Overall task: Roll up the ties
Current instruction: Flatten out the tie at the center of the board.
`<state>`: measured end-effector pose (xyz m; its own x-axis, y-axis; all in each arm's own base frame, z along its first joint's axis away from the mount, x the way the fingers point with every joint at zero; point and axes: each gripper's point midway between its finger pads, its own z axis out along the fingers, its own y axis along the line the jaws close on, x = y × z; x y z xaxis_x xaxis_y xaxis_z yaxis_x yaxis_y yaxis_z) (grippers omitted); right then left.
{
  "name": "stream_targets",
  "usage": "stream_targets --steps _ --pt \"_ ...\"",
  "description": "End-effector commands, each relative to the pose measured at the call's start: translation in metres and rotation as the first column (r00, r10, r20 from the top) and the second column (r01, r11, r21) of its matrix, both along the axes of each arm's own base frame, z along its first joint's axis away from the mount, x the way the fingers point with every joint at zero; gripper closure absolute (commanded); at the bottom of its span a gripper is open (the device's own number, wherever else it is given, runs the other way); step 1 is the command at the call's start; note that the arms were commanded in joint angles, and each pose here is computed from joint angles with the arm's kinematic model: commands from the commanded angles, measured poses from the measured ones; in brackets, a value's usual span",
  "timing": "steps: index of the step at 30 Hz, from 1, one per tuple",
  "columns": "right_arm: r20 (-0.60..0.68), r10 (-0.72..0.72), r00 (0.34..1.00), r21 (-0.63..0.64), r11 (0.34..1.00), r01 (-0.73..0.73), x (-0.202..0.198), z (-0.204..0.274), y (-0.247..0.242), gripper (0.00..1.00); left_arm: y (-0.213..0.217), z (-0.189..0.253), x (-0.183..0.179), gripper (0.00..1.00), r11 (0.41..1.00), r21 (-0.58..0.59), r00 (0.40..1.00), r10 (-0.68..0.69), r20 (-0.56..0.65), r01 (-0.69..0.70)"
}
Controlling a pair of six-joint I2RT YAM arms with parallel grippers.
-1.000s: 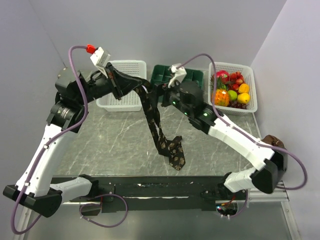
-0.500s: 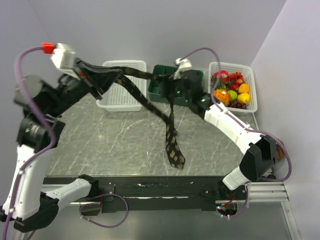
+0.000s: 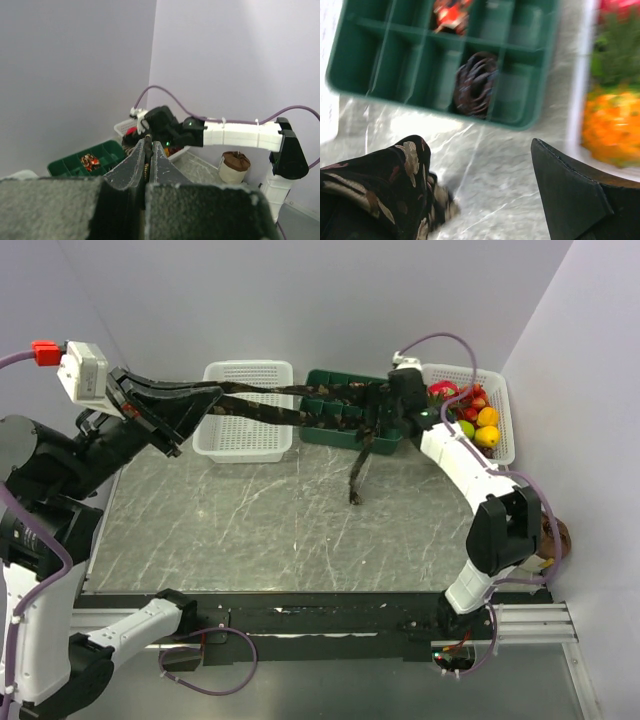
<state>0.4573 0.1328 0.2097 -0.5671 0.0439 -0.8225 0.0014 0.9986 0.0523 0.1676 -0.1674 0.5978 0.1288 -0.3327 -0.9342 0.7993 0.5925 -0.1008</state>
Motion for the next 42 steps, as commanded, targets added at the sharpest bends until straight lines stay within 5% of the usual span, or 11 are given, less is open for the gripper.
stream_targets --steps 1,5,6,10,15,20,25,37,39,42 --pt "0.061 -0.117 0.991 0.003 0.993 0.117 0.001 0.038 -0.051 0.05 0.014 0.033 -0.026 0.99 0.998 -0.063 0.994 0.020 0.112 -0.013" --pt "0.108 0.140 0.984 0.094 0.984 -0.150 -0.015 0.048 -0.008 0.06 0.008 0.020 -0.012 0.99 0.998 -0.056 0.997 0.015 0.069 -0.011" --pt "0.135 0.269 0.954 0.149 0.946 -0.288 -0.029 0.059 0.015 0.06 0.007 0.016 -0.006 0.99 0.998 -0.059 0.998 0.021 0.053 -0.018" --pt "0.137 0.429 0.893 0.221 0.865 -0.450 -0.057 0.060 0.043 0.06 0.003 -0.010 0.025 0.99 0.995 -0.071 0.997 0.063 -0.035 -0.065" --pt "0.104 0.481 0.871 0.233 0.839 -0.491 -0.071 0.059 0.049 0.05 0.014 -0.054 0.059 0.99 0.975 -0.084 0.967 0.188 -0.171 -0.204" --pt "0.048 0.500 0.865 0.244 0.834 -0.495 -0.089 0.034 0.055 0.06 0.038 -0.134 0.092 0.99 0.912 -0.050 0.855 0.361 -0.371 -0.407" --pt "-0.034 0.520 0.853 0.217 0.837 -0.502 -0.107 0.001 0.072 0.06 0.044 -0.213 0.103 0.99 0.885 0.054 0.755 0.425 -0.500 -0.462" --pt "-0.197 0.493 0.848 0.225 0.864 -0.450 -0.112 -0.074 0.106 0.09 0.073 -0.293 0.085 0.99 0.824 0.170 0.644 0.534 -0.548 -0.540" --pt "-0.211 0.492 0.845 0.210 0.867 -0.452 -0.111 -0.077 0.107 0.09 0.069 -0.295 0.082 0.99 0.835 0.178 0.648 0.522 -0.555 -0.520" --pt "-0.187 0.486 0.854 0.190 0.871 -0.454 -0.106 -0.068 0.106 0.09 0.043 -0.275 0.074 0.99 0.915 0.140 0.772 0.396 -0.497 -0.379"
